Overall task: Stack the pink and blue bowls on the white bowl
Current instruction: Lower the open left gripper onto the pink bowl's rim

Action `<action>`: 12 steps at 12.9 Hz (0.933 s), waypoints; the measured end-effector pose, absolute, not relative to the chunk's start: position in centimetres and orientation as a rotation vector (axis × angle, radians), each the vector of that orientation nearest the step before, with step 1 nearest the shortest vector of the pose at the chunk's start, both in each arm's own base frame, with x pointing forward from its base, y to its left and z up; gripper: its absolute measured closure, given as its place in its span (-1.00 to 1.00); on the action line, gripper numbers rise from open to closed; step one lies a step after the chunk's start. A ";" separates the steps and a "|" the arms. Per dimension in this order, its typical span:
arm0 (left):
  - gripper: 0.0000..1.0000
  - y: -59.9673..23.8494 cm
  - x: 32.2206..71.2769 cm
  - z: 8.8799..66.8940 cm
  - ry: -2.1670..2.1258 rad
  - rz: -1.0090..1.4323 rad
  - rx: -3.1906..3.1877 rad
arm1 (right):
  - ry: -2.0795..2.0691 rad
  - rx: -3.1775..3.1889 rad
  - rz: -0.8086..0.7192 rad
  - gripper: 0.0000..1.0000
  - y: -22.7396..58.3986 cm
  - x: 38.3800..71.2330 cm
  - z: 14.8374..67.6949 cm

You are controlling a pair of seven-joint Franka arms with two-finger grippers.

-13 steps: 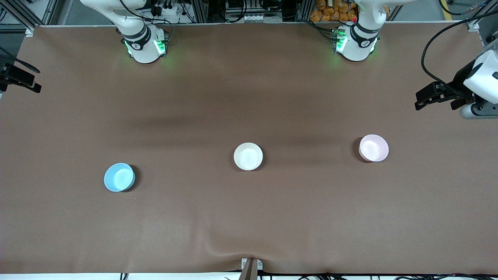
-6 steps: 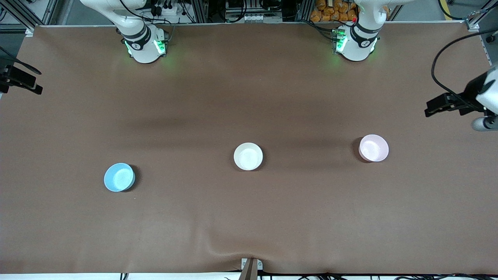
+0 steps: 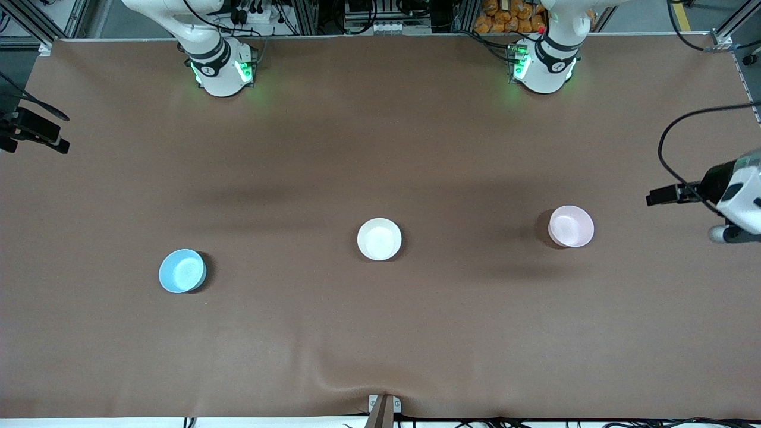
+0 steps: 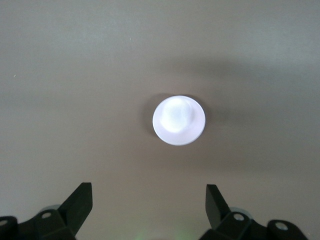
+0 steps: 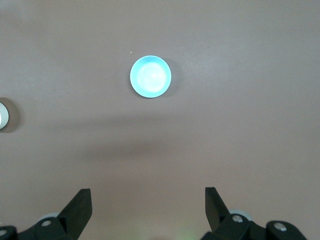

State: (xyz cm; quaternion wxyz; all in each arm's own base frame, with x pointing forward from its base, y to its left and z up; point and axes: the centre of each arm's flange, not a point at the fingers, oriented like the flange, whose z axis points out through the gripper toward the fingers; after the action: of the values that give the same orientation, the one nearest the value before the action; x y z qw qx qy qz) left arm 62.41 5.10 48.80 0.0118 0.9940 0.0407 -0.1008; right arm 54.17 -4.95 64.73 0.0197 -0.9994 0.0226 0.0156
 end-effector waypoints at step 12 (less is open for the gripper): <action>-1.00 6.3 59.9 26.0 0.103 -0.292 3.086 | 0.068 -3.109 0.027 -1.00 -4.8 57.6 61.1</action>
State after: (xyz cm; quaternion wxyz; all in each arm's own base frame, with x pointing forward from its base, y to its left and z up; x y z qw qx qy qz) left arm 59.88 6.26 25.98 0.0199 0.9948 0.0331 -0.0940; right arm 57.60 -4.84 61.06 0.0158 -0.9996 0.0218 0.0087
